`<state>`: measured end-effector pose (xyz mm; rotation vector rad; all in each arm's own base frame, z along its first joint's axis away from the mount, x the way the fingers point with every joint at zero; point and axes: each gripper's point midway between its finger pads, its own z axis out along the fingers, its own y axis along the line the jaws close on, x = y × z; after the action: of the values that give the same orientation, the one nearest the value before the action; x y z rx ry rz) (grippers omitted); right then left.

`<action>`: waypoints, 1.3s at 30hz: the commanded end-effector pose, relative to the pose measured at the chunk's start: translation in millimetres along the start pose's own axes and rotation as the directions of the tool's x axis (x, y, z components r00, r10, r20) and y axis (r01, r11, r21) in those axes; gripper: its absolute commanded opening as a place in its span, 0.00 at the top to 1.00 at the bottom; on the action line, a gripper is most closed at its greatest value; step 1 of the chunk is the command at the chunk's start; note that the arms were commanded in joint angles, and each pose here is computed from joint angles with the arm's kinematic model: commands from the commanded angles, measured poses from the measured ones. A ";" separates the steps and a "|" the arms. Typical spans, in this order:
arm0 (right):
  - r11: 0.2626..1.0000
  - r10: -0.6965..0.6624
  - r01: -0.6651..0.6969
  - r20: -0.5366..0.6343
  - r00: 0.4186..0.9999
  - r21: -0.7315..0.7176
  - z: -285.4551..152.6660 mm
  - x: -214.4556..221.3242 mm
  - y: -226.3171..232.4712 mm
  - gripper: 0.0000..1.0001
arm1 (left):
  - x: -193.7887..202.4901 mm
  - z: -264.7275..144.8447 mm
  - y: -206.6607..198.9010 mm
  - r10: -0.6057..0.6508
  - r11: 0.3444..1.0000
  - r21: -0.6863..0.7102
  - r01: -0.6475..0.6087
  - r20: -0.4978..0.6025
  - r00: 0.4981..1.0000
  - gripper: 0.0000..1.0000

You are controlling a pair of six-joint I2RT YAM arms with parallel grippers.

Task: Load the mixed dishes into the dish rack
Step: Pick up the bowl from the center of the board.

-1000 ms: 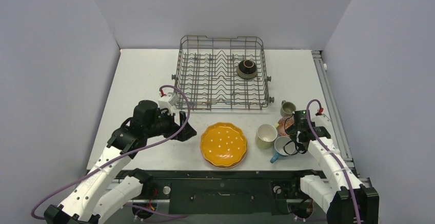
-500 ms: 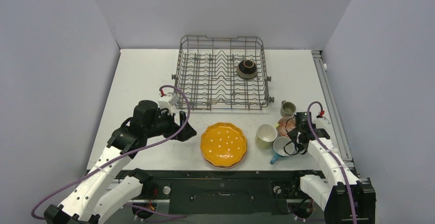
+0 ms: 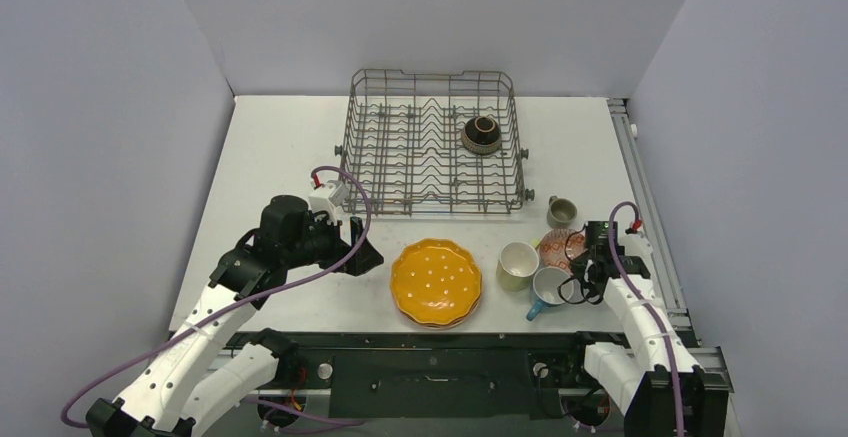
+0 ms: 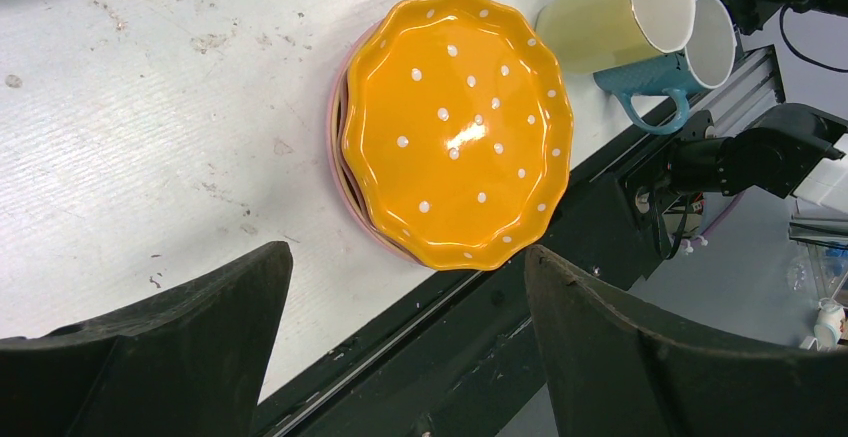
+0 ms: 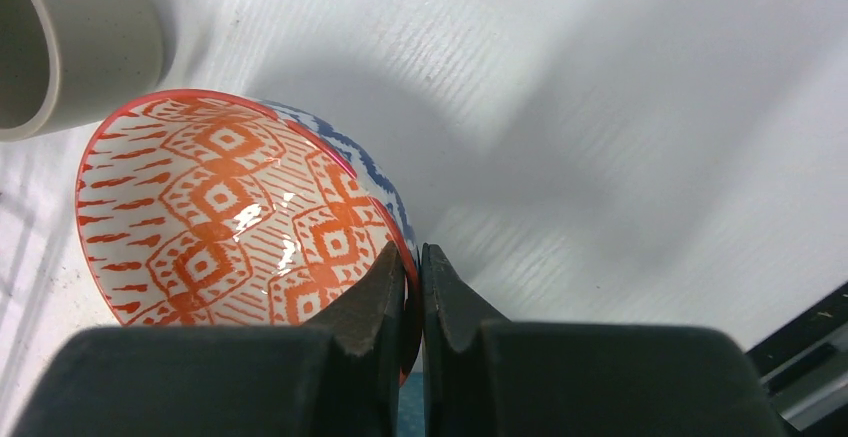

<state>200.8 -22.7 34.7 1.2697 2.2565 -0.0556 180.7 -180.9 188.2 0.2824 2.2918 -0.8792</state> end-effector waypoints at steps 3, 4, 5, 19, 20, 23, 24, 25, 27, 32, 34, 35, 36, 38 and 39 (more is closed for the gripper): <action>1.000 0.004 -0.003 0.071 0.997 -0.020 -11.9 -18.0 0.8 1.00 | -9.5 1.1 -3.4 0.008 1.000 0.019 -0.008 0.037 0.999 0.16; 1.000 0.004 -0.002 0.083 0.997 -0.017 -14.1 -20.4 -0.5 1.00 | -9.1 1.2 -3.1 0.007 1.000 0.018 -0.008 0.036 0.999 0.16; 1.000 0.005 -0.004 0.091 0.996 -0.017 -15.6 -22.4 -0.7 1.00 | -9.5 1.1 -3.3 0.008 1.000 0.019 -0.008 0.037 0.999 0.16; 0.999 0.028 -0.017 0.216 0.976 -0.050 -52.7 -56.2 1.3 1.00 | -9.7 0.2 -5.4 0.011 1.000 0.029 -0.012 0.040 0.999 0.16; 0.999 0.026 -0.016 0.224 0.974 -0.049 -55.0 -58.6 1.3 1.00 | -9.6 0.3 -5.9 0.011 0.999 0.032 -0.013 0.039 0.999 0.16; 0.998 0.029 -0.014 0.249 0.968 -0.059 -65.0 -66.7 2.9 1.00 | -9.3 1.0 -5.3 0.011 0.999 0.030 -0.012 0.036 0.999 0.16; 0.998 0.031 -0.014 0.254 0.967 -0.068 -67.8 -68.6 4.3 1.00 | -9.4 0.9 -5.5 0.011 0.999 0.031 -0.012 0.036 0.999 0.16; 0.997 0.030 -0.011 0.258 0.966 -0.075 -69.9 -69.6 5.0 1.00 | -9.5 1.2 -5.4 0.011 0.999 0.031 -0.012 0.036 0.999 0.16; 0.995 0.028 -0.001 0.259 0.965 -0.103 -74.4 -71.2 10.1 1.00 | -9.2 1.3 -5.4 0.010 0.999 0.031 -0.011 0.034 0.999 0.15; 0.982 0.023 0.027 0.260 0.965 -0.189 -94.2 -79.8 29.3 1.00 | -9.3 0.9 -8.7 0.018 0.999 0.050 -0.020 0.034 0.999 0.15; 0.974 0.020 0.041 0.264 0.964 -0.223 -103.9 -84.1 37.7 1.00 | -9.4 0.4 -11.1 0.024 0.998 0.063 -0.026 0.032 0.999 0.15; 0.967 0.020 0.050 0.271 0.962 -0.248 -111.6 -87.8 44.0 1.00 | -9.7 -0.3 -12.6 0.026 0.997 0.070 -0.029 0.034 0.999 0.15; 0.963 0.009 0.065 0.273 0.962 -0.261 -114.9 -88.9 48.1 1.00 | -9.8 -0.8 -15.0 0.030 0.996 0.083 -0.032 0.034 0.999 0.15; 0.952 -0.006 0.091 0.279 0.960 -0.293 -125.5 -92.1 59.6 1.00 | -10.6 -1.7 -19.1 0.035 0.994 0.105 -0.039 0.039 0.999 0.14; 0.941 -0.018 0.113 0.284 0.959 -0.319 -134.1 -92.7 67.8 1.00 | -11.9 -2.4 -20.0 0.037 0.993 0.107 -0.041 0.043 0.998 0.14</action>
<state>210.8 -34.4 157.7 1.0649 2.0460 -0.0022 176.0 -185.2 190.4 0.3064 2.2897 -0.9204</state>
